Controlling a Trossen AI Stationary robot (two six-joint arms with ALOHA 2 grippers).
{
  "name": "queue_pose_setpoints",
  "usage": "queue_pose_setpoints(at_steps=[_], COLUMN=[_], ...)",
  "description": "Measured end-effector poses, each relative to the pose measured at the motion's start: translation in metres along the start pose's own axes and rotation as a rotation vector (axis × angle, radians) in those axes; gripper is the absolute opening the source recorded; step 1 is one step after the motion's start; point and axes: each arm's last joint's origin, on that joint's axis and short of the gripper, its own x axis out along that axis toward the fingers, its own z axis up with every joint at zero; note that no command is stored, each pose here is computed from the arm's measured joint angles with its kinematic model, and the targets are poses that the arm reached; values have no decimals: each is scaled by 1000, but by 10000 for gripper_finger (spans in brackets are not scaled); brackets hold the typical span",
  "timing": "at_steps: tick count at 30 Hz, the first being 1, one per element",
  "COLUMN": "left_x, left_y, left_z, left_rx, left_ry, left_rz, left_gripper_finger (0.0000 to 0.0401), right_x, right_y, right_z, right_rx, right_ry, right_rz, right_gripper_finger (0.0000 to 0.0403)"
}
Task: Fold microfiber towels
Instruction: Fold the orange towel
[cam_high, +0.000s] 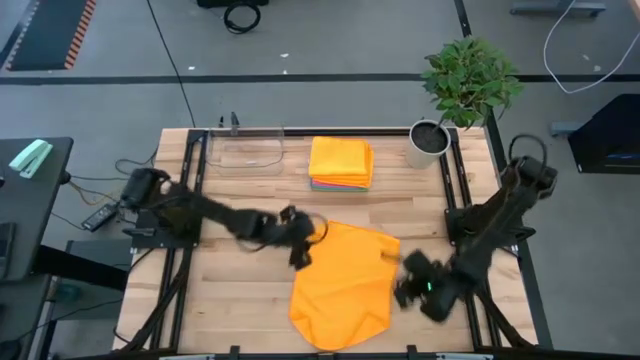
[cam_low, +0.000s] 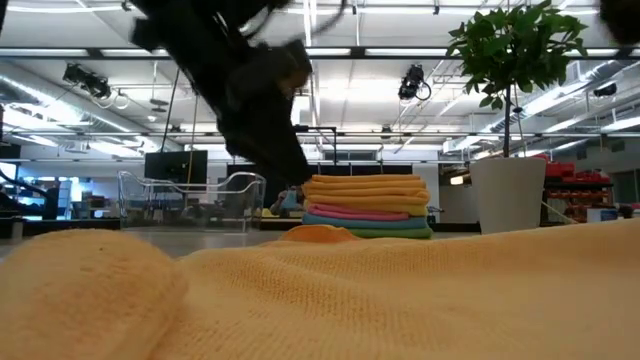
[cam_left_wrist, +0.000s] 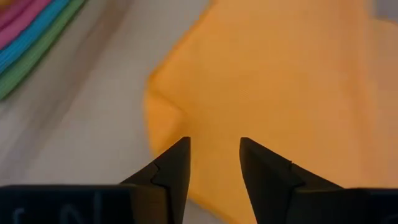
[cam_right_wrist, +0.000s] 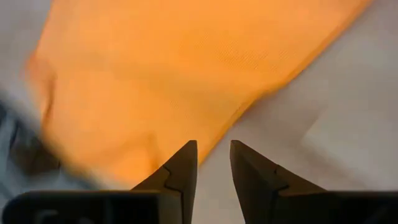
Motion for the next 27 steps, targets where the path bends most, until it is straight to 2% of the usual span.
queue_pose_setpoints(at_steps=[5,8,11,14,18,22,27], left_x=[24,26,26,30,41,49,55], left_y=[37,47,46,42,42,44,44], left_z=[10,12,12,8,1,-1,-3], left_rx=[-1,81,203,319,393,415,415], left_ry=[74,84,79,93,119,98,99], left_rz=[-38,-26,-61,-79,-70,5,11], left_gripper_finger=[157,163,171,182,193,196,186], right_x=[19,34,40,42,43,44,47], right_y=[-53,-83,-97,-104,-105,-105,-107], right_z=[47,63,72,77,83,83,82], right_rx=[228,328,400,432,454,466,530], right_ry=[-69,-90,-113,-137,-161,-163,-166], right_rz=[-22,15,76,68,59,58,32], right_gripper_finger=[100,100,100,100,100,100,100])
